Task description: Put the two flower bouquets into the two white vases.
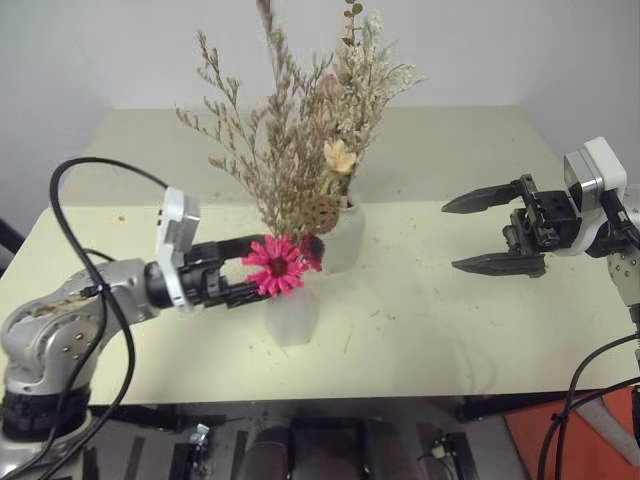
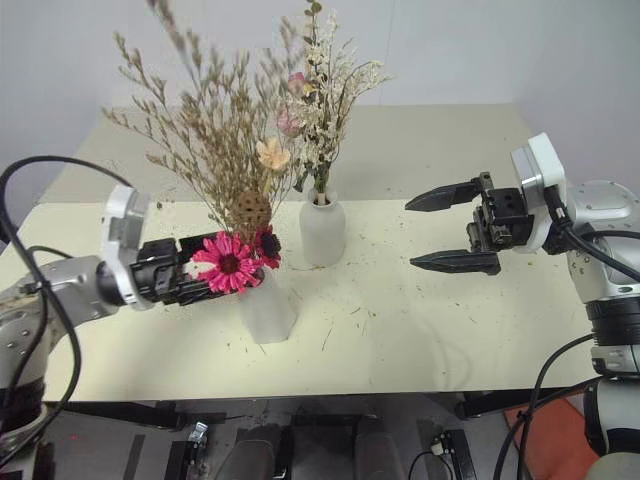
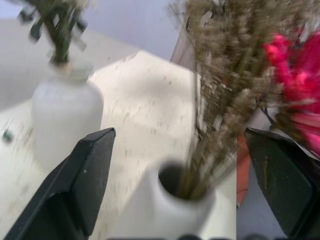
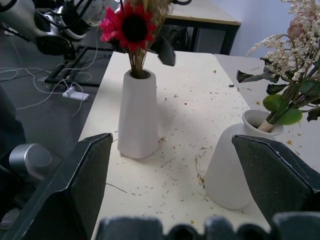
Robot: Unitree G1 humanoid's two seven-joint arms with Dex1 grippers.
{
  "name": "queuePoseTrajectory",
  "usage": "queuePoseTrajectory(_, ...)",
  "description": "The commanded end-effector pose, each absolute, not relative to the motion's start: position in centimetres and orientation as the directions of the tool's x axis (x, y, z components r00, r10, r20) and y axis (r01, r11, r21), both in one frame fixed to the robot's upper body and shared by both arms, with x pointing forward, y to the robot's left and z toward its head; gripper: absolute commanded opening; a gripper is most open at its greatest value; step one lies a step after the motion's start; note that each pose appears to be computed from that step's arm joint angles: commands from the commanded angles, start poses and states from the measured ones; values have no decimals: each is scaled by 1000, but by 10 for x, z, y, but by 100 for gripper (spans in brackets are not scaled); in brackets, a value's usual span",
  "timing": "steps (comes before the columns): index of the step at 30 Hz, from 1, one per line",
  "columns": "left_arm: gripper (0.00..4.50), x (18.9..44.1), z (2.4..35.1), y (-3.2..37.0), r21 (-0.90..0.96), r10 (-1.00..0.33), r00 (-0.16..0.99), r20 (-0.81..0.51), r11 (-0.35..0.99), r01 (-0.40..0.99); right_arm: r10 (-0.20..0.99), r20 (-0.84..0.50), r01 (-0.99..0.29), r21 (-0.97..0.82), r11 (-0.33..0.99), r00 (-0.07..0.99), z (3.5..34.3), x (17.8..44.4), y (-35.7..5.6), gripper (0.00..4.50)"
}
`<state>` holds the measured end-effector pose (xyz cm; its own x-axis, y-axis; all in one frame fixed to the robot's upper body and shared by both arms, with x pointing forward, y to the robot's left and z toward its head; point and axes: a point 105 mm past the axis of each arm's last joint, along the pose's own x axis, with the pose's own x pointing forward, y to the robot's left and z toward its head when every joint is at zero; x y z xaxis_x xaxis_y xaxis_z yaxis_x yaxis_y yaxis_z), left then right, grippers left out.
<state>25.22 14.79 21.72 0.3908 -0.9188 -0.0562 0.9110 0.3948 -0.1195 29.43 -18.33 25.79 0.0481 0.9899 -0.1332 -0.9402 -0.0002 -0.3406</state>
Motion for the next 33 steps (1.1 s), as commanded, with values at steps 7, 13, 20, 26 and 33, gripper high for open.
queuePoseTrajectory(7,444,229,223,180,-59,-868,483,-119,492,869,989,-148,-922,-387,-34,26,268,291,-187,450)
queuePoseTrajectory(13,444,228,226,201,-27,-816,563,-128,571,821,986,-161,-928,-373,-21,42,263,294,-190,450)
queuePoseTrajectory(20,444,223,233,221,53,-791,598,-131,597,800,984,-159,-936,-351,25,86,257,298,-198,450)
queuePoseTrajectory(26,444,220,239,231,83,-789,606,-100,600,795,981,-157,-940,-337,57,115,252,296,-206,450)
queuePoseTrajectory(33,444,221,239,231,84,-795,598,-102,592,801,980,-148,-939,-335,79,135,251,293,-209,450)
